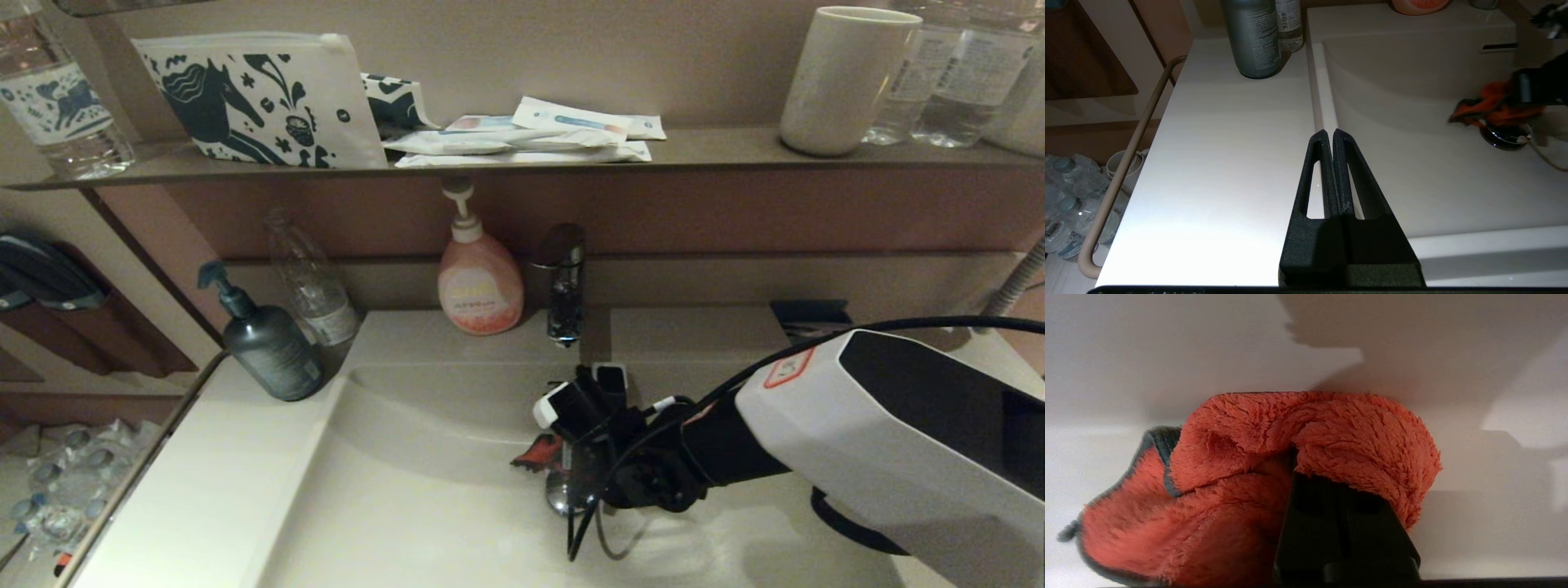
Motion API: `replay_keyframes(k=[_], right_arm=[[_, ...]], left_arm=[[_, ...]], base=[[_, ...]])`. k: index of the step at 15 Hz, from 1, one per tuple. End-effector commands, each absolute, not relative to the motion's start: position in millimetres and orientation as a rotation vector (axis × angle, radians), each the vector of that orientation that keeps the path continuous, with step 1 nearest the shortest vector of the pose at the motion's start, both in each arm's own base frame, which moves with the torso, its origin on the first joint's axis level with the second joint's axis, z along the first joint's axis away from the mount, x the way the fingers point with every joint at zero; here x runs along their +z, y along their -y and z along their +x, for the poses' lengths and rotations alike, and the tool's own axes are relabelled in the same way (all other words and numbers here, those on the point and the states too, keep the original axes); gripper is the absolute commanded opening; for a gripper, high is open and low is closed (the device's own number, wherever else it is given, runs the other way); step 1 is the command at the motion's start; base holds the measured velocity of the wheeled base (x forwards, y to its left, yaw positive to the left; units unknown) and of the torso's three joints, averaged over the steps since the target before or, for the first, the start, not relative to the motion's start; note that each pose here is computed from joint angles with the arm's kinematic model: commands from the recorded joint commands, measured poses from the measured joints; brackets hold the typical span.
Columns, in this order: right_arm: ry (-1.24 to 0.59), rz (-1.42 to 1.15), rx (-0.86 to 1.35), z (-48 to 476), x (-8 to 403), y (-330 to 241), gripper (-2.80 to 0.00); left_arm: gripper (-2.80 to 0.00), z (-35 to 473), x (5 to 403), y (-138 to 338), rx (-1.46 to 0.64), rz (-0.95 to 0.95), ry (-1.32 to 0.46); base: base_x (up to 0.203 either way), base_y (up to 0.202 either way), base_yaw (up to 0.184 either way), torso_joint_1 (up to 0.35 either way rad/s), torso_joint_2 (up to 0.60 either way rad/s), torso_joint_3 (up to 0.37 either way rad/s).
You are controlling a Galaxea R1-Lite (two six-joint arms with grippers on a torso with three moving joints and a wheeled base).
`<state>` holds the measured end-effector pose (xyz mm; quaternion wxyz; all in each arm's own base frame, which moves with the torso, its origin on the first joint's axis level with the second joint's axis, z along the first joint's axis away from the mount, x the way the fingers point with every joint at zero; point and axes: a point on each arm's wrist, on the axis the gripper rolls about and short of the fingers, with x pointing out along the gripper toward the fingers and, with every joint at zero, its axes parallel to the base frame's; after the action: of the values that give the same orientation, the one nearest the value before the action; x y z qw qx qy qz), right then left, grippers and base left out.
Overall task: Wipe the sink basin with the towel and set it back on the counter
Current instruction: Wipe the sink
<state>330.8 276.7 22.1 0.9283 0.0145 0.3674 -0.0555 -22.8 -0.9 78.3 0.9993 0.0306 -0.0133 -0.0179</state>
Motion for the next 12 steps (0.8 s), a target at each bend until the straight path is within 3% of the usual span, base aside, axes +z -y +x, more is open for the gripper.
replay_keyframes(k=[1, 8, 12], right_arm=[[-0.763, 0.031, -0.138, 324.6, 31.2, -260.4, -2.80], [-0.813, -0.012, -0.263, 319.4, 46.6, -185.6, -2.80], [-1.020, -0.200, -0.315, 286.0, 31.5, -163.4, -2.80]], left_arm=[[-2.80, -22.7, 78.3, 0.9, -0.036, 0.062, 0.027], [-2.80, -22.7, 78.3, 0.9, -0.036, 0.062, 0.027], [-2.80, -22.7, 78.3, 0.9, -0.036, 0.062, 0.027]], base=[[0.000, 0.000, 0.000, 0.000, 0.00, 0.000], [0.000, 0.000, 0.000, 0.000, 0.00, 0.000], [0.000, 0.000, 0.000, 0.000, 0.00, 0.000]])
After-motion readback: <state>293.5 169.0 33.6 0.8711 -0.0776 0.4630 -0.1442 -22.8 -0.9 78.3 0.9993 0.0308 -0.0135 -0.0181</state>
